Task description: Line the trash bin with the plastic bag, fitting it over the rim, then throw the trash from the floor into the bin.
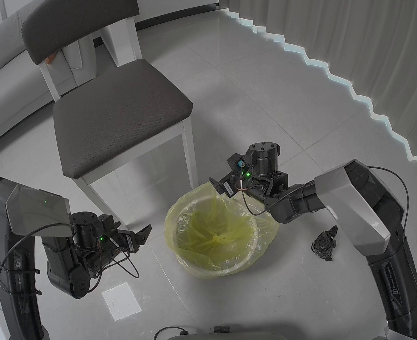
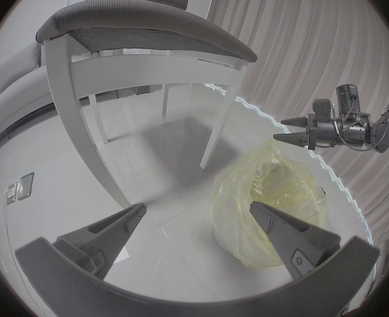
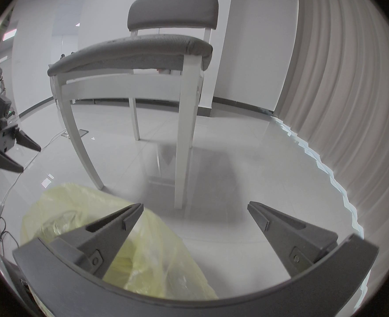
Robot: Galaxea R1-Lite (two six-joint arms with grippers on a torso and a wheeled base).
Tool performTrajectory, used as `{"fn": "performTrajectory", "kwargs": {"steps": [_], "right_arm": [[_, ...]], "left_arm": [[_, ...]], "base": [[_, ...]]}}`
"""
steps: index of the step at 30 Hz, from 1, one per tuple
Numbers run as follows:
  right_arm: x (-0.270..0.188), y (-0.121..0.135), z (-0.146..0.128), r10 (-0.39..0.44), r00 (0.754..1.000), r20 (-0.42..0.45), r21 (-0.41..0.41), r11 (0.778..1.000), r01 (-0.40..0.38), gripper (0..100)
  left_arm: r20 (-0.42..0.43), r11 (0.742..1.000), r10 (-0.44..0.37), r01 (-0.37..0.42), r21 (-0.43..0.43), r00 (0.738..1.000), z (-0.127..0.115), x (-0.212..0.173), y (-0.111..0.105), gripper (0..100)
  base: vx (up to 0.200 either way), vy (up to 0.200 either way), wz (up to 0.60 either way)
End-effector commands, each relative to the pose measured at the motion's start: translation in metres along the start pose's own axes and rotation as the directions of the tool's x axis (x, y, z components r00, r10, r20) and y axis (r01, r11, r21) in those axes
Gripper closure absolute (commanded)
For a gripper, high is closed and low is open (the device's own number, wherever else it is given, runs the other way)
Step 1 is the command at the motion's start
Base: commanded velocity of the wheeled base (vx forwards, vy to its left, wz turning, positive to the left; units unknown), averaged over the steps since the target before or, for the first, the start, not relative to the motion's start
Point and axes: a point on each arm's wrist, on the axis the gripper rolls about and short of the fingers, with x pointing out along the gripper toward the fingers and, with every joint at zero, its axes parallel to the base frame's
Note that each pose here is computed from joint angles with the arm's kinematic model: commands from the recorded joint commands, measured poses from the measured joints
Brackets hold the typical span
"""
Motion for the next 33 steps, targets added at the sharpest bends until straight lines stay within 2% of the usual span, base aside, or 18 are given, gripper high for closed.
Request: {"fn": "performTrajectory", "kwargs": {"steps": [1,8,10,12,16,17,21,33], "right_arm": [[0.001,0.009,0.012,0.001,1.000,0.026,-0.003,1.000,-0.001,0],[0.001,0.012,-0.008,0.000,1.000,-0.029,0.020,1.000,0.001,0],[-0.015,0.005,0.002,-0.007,1.000,-0.024,0.015,1.000,0.007,0],[-0.032,0.000,0.002,0.004,0.998,-0.065,0.008,1.000,-0.004,0],[-0.044,-0.006,-0.009,0.007,0.992,-0.125,-0.012,1.000,-0.009,0],[-0.046,-0.009,-0.025,0.008,0.986,-0.169,-0.030,0.999,-0.013,0],[-0.041,-0.007,-0.045,0.012,0.978,-0.210,-0.031,0.999,-0.019,0],[-0.014,-0.004,-0.065,0.001,0.976,-0.216,-0.052,0.999,-0.012,0]], "left_arm": [[0.010,1.000,0.003,-0.003,-0.004,1.000,0.000,-0.001,0.002,0],[0.005,1.000,0.010,-0.010,-0.018,1.000,0.001,-0.006,0.003,0],[0.015,1.000,0.007,-0.007,-0.030,1.000,0.004,-0.007,0.003,0],[0.017,0.999,0.007,-0.006,-0.038,1.000,0.004,-0.007,0.003,0],[0.016,0.999,0.001,0.000,-0.036,1.000,0.004,-0.006,0.001,0],[0.012,0.999,-0.004,0.005,-0.035,1.000,0.003,-0.006,0.000,0],[0.007,0.999,-0.006,0.007,-0.031,1.000,0.002,-0.006,-0.002,0],[0.004,0.999,0.002,-0.001,-0.032,1.000,0.001,-0.006,0.000,0]], "base": [[0.000,0.000,0.00],[0.000,0.000,0.00],[0.000,0.000,0.00],[0.000,0.000,0.00],[0.000,0.000,0.00],[0.000,0.000,0.00],[0.000,0.000,0.00],[0.000,0.000,0.00]]}}
